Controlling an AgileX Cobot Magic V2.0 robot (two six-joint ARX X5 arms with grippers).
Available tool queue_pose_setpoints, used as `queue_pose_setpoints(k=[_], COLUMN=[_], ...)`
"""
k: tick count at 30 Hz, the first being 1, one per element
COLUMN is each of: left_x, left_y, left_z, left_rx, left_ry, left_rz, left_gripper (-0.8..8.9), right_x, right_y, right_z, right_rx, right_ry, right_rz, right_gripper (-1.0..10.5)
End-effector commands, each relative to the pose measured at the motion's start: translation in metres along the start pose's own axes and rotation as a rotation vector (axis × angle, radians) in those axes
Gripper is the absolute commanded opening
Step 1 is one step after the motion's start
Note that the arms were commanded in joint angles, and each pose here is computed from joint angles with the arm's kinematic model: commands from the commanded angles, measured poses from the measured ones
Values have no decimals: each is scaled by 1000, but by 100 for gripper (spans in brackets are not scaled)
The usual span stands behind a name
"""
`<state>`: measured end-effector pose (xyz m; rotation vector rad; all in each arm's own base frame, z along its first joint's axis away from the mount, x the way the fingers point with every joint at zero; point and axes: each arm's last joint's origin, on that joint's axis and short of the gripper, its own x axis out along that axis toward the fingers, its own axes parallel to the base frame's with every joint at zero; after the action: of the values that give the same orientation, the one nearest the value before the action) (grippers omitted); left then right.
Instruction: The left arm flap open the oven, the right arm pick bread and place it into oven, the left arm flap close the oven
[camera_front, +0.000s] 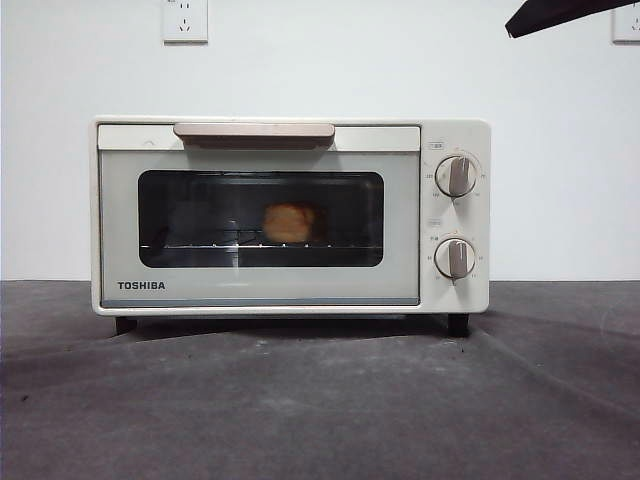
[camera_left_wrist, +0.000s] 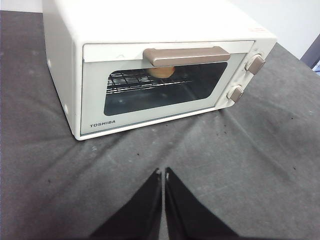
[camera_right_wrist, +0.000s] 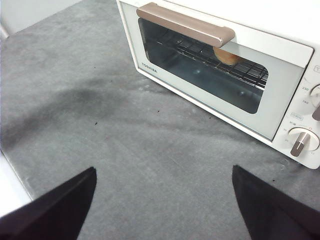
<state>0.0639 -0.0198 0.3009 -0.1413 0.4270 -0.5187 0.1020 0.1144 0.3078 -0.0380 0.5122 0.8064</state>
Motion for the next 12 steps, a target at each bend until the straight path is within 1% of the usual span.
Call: queue_pose_setpoints(k=[1,2,4,12], left_x=[-3,-3,-3,-3], left_y=[-2,-2,-2,-2], left_z=[5,5,5,5], left_rx=[27,27,27,27], left_ry=[-21,-21,-21,-21], left_rz=[-2,-2,-2,-2], left_gripper=[16,16,16,16], right_x=[0,0,0,0], right_y=[2,2,2,2], right_z=[2,2,2,2], right_rx=[9,9,7,12], right_ry=[-8,-8,-8,-10], right_rz=[9,9,9,9], right_gripper=[282,130,-1,9])
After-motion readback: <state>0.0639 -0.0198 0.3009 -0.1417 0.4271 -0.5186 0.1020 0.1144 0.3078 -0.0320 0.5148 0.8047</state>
